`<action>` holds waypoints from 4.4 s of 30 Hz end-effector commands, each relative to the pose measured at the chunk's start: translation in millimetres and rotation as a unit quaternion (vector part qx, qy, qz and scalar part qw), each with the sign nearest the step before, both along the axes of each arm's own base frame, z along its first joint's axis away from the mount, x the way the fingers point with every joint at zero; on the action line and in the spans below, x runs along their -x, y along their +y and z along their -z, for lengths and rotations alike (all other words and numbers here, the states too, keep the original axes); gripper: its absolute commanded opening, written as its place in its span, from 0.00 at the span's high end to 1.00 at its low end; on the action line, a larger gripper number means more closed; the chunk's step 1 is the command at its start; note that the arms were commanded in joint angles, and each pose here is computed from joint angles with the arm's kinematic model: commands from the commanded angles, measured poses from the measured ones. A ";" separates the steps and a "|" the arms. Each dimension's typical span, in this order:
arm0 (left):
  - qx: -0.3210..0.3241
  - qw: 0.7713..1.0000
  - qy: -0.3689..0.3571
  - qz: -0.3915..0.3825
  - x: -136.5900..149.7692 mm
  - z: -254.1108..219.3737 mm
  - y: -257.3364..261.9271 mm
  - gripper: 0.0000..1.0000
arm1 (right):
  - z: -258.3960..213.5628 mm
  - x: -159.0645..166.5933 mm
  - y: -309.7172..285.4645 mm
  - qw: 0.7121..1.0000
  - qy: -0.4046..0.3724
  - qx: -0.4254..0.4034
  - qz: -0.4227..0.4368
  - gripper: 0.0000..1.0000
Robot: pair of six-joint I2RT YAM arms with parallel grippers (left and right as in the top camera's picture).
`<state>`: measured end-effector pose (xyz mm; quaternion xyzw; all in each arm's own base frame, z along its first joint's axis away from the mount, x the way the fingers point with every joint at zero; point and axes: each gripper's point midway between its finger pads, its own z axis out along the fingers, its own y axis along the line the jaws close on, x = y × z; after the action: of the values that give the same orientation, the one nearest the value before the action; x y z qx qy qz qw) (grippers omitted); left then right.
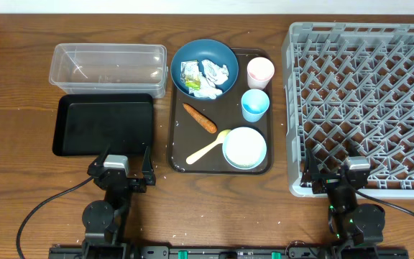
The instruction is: Sort waste into correct bins and load items into the dishwasher rack
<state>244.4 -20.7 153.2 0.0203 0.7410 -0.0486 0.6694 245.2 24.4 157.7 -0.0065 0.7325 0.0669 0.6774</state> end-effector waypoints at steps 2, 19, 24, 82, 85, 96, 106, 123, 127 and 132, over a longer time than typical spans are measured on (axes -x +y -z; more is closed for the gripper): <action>-0.003 1.000 0.024 0.004 1.2 14.6 -0.9 0.05 | 0.8 -0.2 -3.4 1.000 0.000 -0.005 0.007 0.01; -0.003 1.000 0.024 0.004 1.2 14.6 -0.9 0.05 | 0.9 -0.2 -3.4 1.000 0.001 -0.005 0.007 0.01; -0.003 1.000 0.024 0.004 1.2 14.6 -0.9 0.05 | 0.7 -0.3 -4.9 1.000 0.000 0.000 0.011 0.01; -0.030 0.923 0.367 0.113 -198.1 -122.7 -117.7 0.05 | -148.4 -77.7 49.5 0.975 0.134 0.084 -0.155 0.01; -0.044 0.910 0.390 0.132 -220.1 -99.9 -148.3 0.05 | -142.7 -74.4 61.5 0.968 0.143 0.073 -0.192 0.01; -0.016 0.892 0.436 0.114 -261.7 -3.1 -194.3 0.06 | -128.9 -67.0 63.4 0.963 0.181 0.049 -0.196 0.01; 0.011 0.868 0.496 0.028 -270.4 71.4 -179.7 0.03 | -128.6 -67.4 62.6 0.963 0.181 0.050 -0.194 0.01; -0.009 0.831 0.555 0.013 -261.2 153.3 -176.2 0.46 | -128.3 -67.5 62.2 0.963 0.182 0.050 -0.192 0.01; -0.008 0.832 0.554 0.013 -261.6 151.0 -176.5 0.80 | -128.4 -67.4 62.2 0.963 0.181 0.050 -0.192 0.01; 0.011 0.841 0.539 0.032 -264.4 124.3 -183.2 0.94 | -128.4 -67.4 62.2 0.963 0.181 0.050 -0.192 0.01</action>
<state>506.4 -203.5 17.2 0.0101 0.9851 -0.0711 0.1565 311.2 90.0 276.9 -0.1782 0.8334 0.1575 0.4988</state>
